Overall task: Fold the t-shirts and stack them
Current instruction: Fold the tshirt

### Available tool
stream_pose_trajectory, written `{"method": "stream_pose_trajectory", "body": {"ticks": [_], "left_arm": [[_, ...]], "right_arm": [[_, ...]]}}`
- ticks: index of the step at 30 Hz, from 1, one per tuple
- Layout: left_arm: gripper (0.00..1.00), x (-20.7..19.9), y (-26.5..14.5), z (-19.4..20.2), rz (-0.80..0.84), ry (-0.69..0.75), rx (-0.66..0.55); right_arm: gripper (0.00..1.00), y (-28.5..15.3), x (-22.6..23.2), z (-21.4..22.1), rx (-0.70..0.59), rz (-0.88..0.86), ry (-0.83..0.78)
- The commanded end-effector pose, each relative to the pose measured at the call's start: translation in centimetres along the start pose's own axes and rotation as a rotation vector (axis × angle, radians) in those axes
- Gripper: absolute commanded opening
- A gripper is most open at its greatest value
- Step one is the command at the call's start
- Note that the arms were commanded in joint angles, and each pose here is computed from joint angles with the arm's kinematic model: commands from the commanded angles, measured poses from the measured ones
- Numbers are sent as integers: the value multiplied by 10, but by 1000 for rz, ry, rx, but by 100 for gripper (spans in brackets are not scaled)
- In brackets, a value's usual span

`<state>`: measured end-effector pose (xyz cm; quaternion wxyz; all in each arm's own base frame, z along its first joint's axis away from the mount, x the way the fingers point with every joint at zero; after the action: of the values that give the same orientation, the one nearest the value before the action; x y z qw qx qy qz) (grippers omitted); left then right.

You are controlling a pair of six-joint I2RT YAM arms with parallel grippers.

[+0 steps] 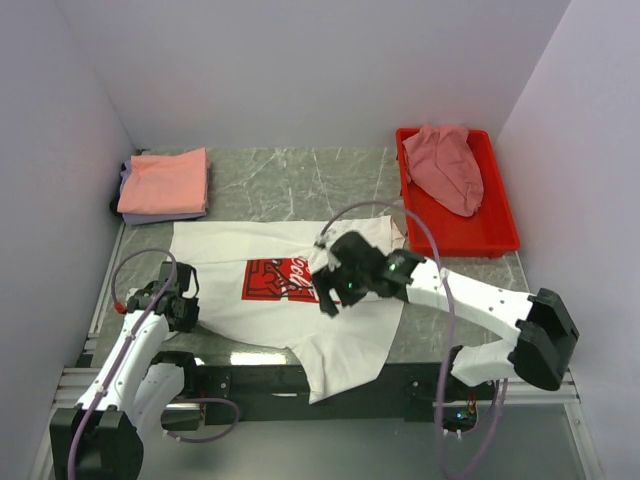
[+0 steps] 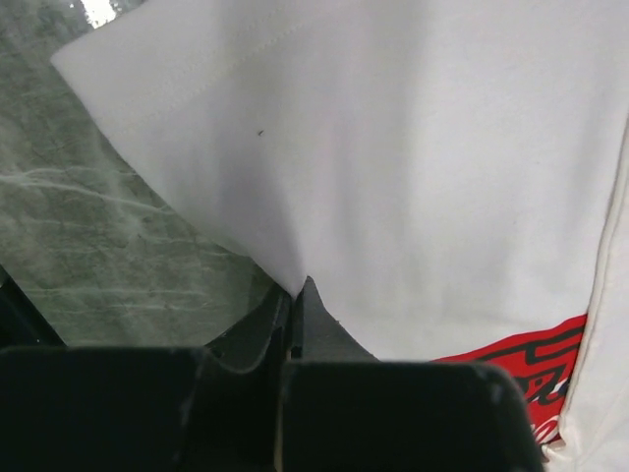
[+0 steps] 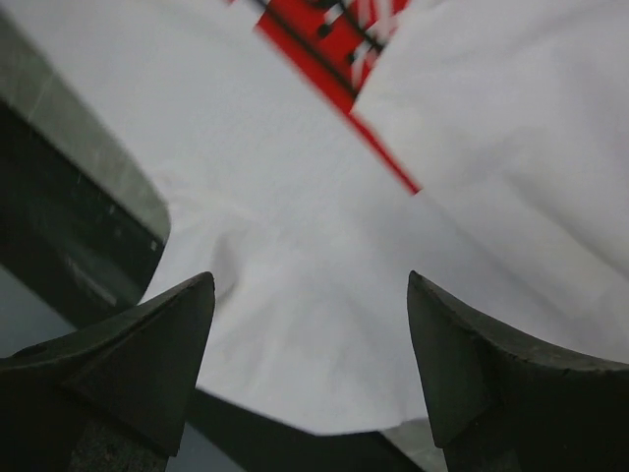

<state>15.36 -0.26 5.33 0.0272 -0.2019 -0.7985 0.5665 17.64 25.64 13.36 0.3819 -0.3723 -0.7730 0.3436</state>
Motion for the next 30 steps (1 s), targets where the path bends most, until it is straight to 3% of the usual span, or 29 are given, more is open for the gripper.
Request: {"method": "stream_pose_trajectory", "body": {"ticks": [1, 7, 11, 16, 20, 30], "left_arm": [[0, -13, -6, -6, 72, 34, -23], [0, -19, -9, -3, 157, 38, -25], [0, -20, -11, -7, 165, 39, -41], [0, -21, -9, -7, 155, 60, -42], [0, -21, -7, -6, 149, 68, -37], [0, -22, -9, -8, 175, 48, -55]], "right_arm": [[84, -13, 18, 55, 100, 1, -154], [82, -12, 35, 111, 186, -88, -234], [79, -5, 19, 135, 256, -25, -220], [79, -12, 40, 164, 276, -95, -357], [78, -8, 61, 172, 293, -130, -423], [71, 16, 59, 184, 338, -7, -472]]}}
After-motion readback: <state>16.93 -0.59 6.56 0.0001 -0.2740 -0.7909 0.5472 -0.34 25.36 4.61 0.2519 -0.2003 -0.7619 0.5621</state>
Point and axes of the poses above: each gripper's point midway between its finger pads, its own y axis out along the fingers, its own x axis along the line the jaws close on, z = x × y, the point moved 2 cm from there along -y, back along the fingers, and after that the axes turned 13 degrees about y, right-handed, at the moved point
